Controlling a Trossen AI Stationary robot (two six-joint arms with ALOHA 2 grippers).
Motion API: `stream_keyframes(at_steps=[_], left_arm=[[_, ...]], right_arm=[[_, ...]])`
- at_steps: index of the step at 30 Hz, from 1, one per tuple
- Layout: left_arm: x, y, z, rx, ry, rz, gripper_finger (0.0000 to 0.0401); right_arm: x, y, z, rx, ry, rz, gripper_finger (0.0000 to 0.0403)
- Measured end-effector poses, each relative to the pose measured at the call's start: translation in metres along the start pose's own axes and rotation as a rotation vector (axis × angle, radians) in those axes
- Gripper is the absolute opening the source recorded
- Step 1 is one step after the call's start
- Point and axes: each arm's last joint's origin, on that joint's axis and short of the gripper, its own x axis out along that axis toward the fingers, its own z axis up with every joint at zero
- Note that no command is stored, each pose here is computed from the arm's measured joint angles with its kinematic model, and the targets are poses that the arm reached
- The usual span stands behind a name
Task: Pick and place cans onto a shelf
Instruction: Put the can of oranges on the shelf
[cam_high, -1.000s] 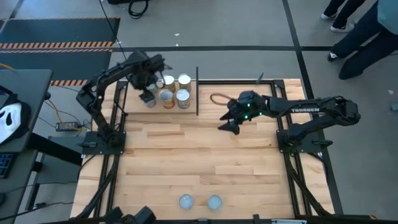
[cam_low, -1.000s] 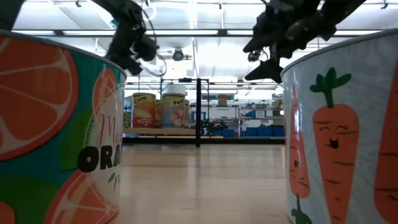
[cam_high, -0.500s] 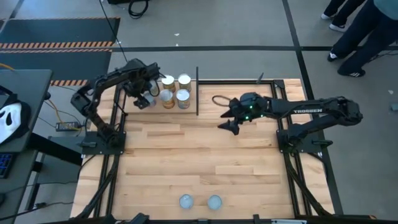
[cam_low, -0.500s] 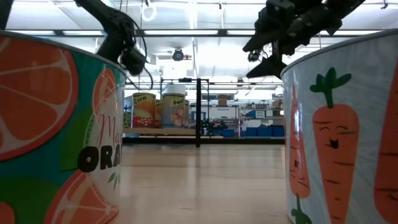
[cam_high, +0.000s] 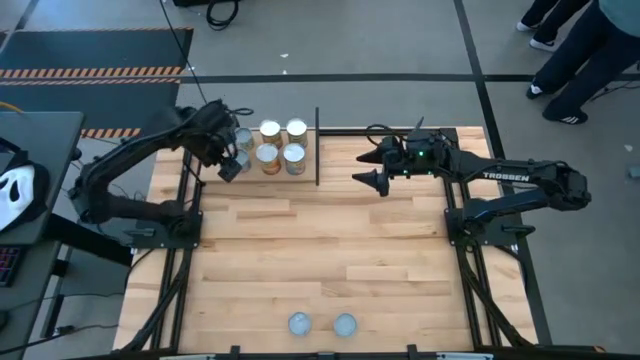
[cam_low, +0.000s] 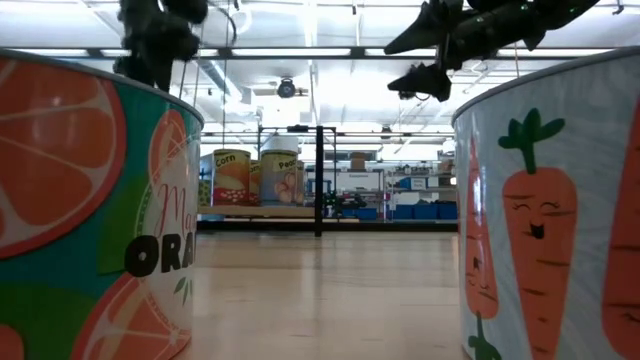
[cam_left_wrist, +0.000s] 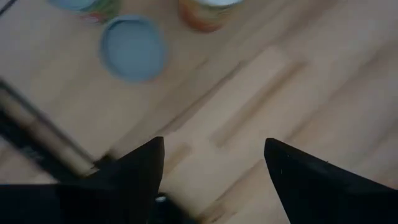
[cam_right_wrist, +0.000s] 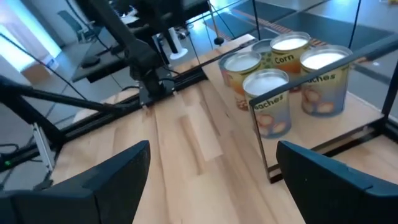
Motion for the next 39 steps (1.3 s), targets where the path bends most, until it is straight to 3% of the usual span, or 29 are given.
stream_keyframes(at_steps=[4, 12, 16, 23, 25, 28, 32, 36, 39], left_arm=[[-0.017, -0.018, -0.015, 0.006, -0.1, -0.082, 0.0281], [-0.044, -0.036, -0.042, 0.092, -0.25, -0.201, 0.0281], [-0.052, -0.045, -0.046, 0.0, -0.314, -0.288, 0.0281], [-0.066, -0.072, -0.034, -0.302, -0.431, -0.552, 0.0281], [-0.068, -0.076, -0.031, -0.287, -0.465, -0.585, 0.0281], [-0.074, -0.078, -0.022, -0.134, -0.63, -0.561, 0.0282], [-0.086, -0.08, -0.012, -0.069, -0.806, -0.592, 0.0282], [-0.099, -0.084, -0.007, -0.1, -0.917, -0.695, 0.0282], [-0.103, -0.084, -0.009, -0.139, -0.873, -0.802, 0.0282]], right_arm=[[0.0, -0.001, 0.0, 0.078, -0.001, -0.006, 0.0357], [0.0, -0.001, 0.0, 0.075, -0.004, -0.011, 0.0357], [0.0, -0.001, 0.0, 0.073, -0.005, -0.011, 0.0357], [0.0, -0.001, 0.0, 0.072, -0.005, -0.011, 0.0357], [0.0, -0.001, 0.0, 0.072, -0.005, -0.011, 0.0357], [0.0, -0.001, 0.0, 0.072, -0.005, -0.011, 0.0357], [0.0, -0.001, 0.0, 0.072, -0.005, -0.011, 0.0357], [0.0, -0.001, 0.0, 0.072, -0.005, -0.011, 0.0357], [0.0, -0.001, 0.0, 0.072, -0.005, -0.011, 0.0357]])
